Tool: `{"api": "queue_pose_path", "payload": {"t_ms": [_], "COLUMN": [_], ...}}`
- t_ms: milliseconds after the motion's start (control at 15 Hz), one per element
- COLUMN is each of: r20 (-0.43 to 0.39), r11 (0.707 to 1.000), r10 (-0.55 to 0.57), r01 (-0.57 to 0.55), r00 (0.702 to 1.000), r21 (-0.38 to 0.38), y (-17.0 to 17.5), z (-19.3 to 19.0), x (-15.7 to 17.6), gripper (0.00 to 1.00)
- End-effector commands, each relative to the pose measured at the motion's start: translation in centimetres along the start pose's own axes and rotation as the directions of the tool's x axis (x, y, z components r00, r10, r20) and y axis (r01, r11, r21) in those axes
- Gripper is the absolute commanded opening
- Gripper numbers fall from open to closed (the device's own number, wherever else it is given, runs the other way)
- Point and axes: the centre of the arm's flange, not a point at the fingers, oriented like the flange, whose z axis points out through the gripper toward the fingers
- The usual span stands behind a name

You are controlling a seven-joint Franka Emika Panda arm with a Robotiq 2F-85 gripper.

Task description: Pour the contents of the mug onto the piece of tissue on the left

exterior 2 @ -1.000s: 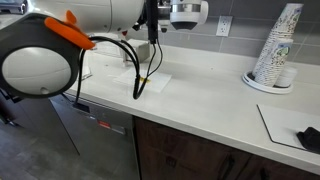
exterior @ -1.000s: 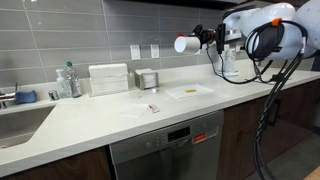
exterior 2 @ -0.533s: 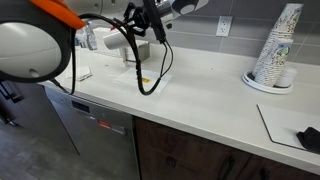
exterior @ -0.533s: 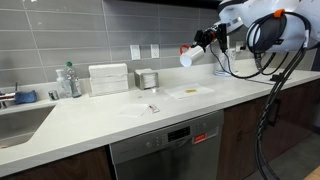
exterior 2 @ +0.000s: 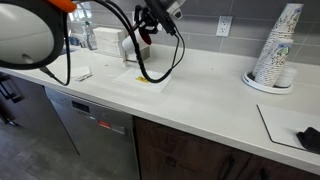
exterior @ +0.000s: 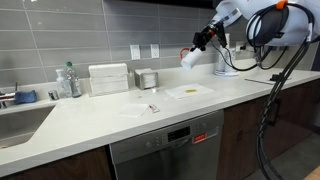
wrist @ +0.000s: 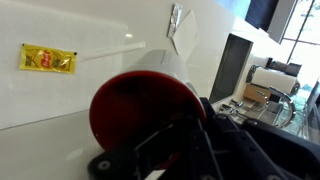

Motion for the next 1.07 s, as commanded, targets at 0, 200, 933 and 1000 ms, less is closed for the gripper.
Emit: {"api": "queue_pose_path", "payload": {"t_ms": [0,200,933,1000], "r20": [-0.06,-0.05,-0.128,-0.142], "r11": [0.997,0.999,0.921,0.898], "r10": [-0.013,0.02,0.038,0.037], "r01": [0.009,-0.021,-0.084,-0.095], "r00": [0.998,0.999,0.991,0.989], "r21": [-0.074,-0.037,-0.38,-0.43], "y": [0.0,0.7,3.4,3.9], "z": [-0.3,-0.7,-1.8,-2.0], "x": [-0.6,-0.4,1.1,1.1], "gripper": [0.02,0.02,0.02,0.02]}}
